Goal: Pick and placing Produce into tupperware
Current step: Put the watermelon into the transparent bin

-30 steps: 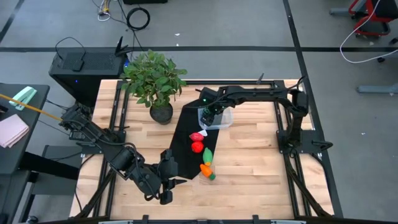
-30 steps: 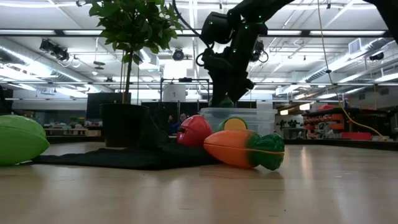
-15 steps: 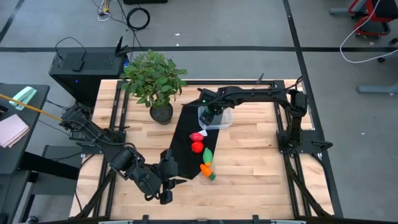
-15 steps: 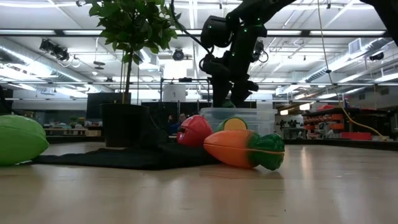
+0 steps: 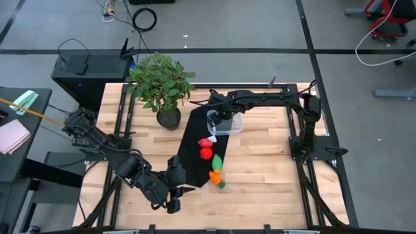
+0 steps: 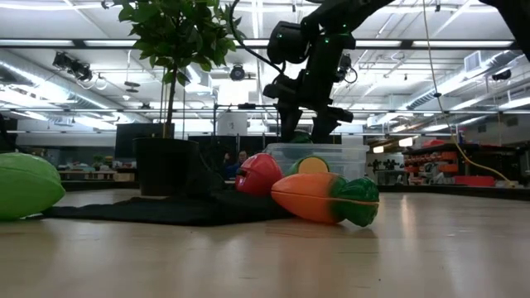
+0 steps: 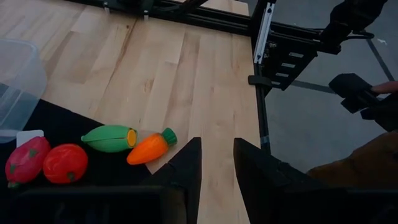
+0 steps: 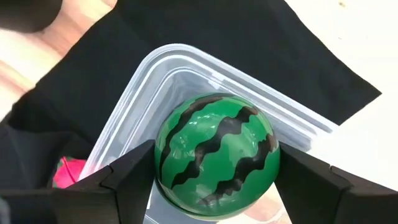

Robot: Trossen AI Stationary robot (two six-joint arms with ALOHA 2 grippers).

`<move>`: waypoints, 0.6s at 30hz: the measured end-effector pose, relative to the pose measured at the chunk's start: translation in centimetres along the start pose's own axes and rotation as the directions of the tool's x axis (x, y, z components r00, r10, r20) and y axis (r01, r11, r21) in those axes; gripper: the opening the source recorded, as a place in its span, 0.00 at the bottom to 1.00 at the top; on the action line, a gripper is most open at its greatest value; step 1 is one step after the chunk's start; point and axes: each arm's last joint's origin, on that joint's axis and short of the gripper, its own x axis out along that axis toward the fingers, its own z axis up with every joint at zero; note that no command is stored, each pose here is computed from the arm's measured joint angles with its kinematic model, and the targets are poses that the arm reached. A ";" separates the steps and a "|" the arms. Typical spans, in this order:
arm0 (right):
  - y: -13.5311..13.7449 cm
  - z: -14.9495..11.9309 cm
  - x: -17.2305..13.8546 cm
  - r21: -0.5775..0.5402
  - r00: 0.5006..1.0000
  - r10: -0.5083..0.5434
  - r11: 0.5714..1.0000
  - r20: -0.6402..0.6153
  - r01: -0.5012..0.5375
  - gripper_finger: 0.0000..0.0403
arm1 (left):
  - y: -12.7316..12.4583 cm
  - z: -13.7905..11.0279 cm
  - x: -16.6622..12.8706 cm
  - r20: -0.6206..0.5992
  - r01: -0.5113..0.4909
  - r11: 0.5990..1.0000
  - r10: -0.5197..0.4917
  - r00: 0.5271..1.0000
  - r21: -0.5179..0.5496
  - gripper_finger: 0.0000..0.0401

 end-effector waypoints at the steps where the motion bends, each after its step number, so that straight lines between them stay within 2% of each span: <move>1: 0.0 0.0 0.0 0.002 1.000 0.000 1.000 0.000 0.000 0.72 | 0.0 0.0 0.0 0.000 0.000 1.000 0.000 1.000 0.000 0.25; 9: 0.2 -0.3 1.2 -0.001 0.999 0.011 1.000 -0.050 -0.011 0.72 | 0.0 0.0 0.0 0.000 0.000 1.000 0.000 1.000 0.000 0.25; 18: 0.1 -0.1 1.0 -0.031 0.999 0.025 0.999 -0.042 -0.026 0.73 | 0.0 0.0 0.0 -0.001 0.000 1.000 0.000 1.000 -0.017 0.25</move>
